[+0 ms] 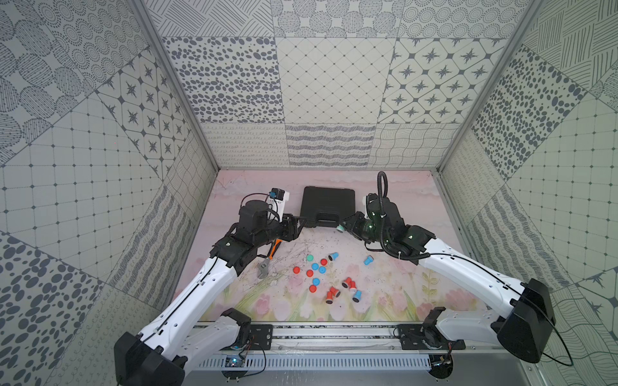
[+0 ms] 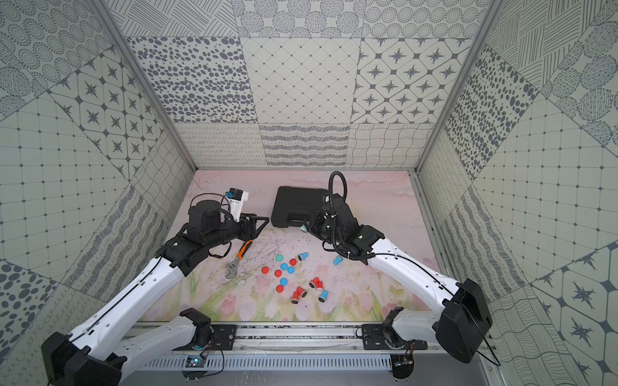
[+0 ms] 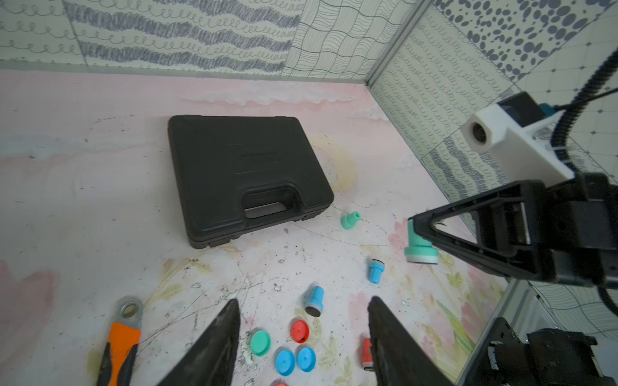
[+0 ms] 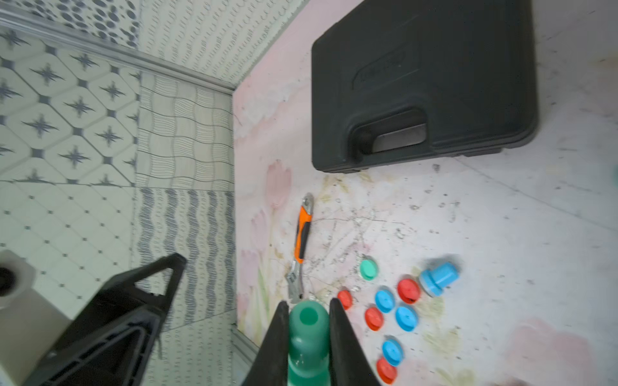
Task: Close the stamp cap
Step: Pick up the stamp from the center of the board.
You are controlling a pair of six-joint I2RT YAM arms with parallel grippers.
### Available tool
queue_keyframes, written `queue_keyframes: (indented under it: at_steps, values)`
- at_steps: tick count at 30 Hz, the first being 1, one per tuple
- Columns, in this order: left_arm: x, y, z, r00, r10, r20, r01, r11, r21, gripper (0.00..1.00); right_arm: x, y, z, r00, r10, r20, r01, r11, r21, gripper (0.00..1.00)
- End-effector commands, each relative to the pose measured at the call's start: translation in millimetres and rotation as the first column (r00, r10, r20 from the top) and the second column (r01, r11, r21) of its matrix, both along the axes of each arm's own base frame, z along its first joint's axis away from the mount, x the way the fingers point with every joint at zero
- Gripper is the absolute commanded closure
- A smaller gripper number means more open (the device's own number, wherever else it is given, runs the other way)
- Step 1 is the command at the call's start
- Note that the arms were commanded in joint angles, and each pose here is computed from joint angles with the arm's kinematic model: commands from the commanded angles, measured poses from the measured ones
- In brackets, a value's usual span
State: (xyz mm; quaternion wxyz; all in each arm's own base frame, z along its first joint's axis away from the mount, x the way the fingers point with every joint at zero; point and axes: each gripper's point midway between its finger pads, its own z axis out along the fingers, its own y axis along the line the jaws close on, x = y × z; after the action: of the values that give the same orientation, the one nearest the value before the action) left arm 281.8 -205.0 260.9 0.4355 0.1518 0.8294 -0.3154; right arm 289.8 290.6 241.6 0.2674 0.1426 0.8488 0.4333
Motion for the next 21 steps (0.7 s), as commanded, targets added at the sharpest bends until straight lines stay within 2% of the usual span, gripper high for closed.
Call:
queue_keyframes:
  at_steps: [1, 5, 17, 21]
  values:
    - [-2, -45, 32, 0.99, -0.091, 0.108, 0.105, 0.985, -0.134, 0.39, 9, 27, 52, 0.998, -0.041, 0.044, 0.028, 0.966, 0.257, 0.98]
    - [-4, -64, 31, 0.985, -0.129, 0.117, 0.146, 0.978, -0.147, 0.39, 6, 30, 65, 0.992, -0.115, 0.043, 0.096, 0.945, 0.312, 1.0]
    - [-2, -84, 34, 0.975, -0.185, 0.128, 0.209, 0.954, -0.213, 0.39, 4, 39, 63, 0.993, -0.114, 0.017, 0.102, 0.939, 0.329, 1.0]
    - [-3, -86, 37, 0.97, -0.194, 0.146, 0.223, 0.948, -0.226, 0.42, 3, 35, 60, 0.992, -0.127, 0.011, 0.116, 0.937, 0.329, 1.0]
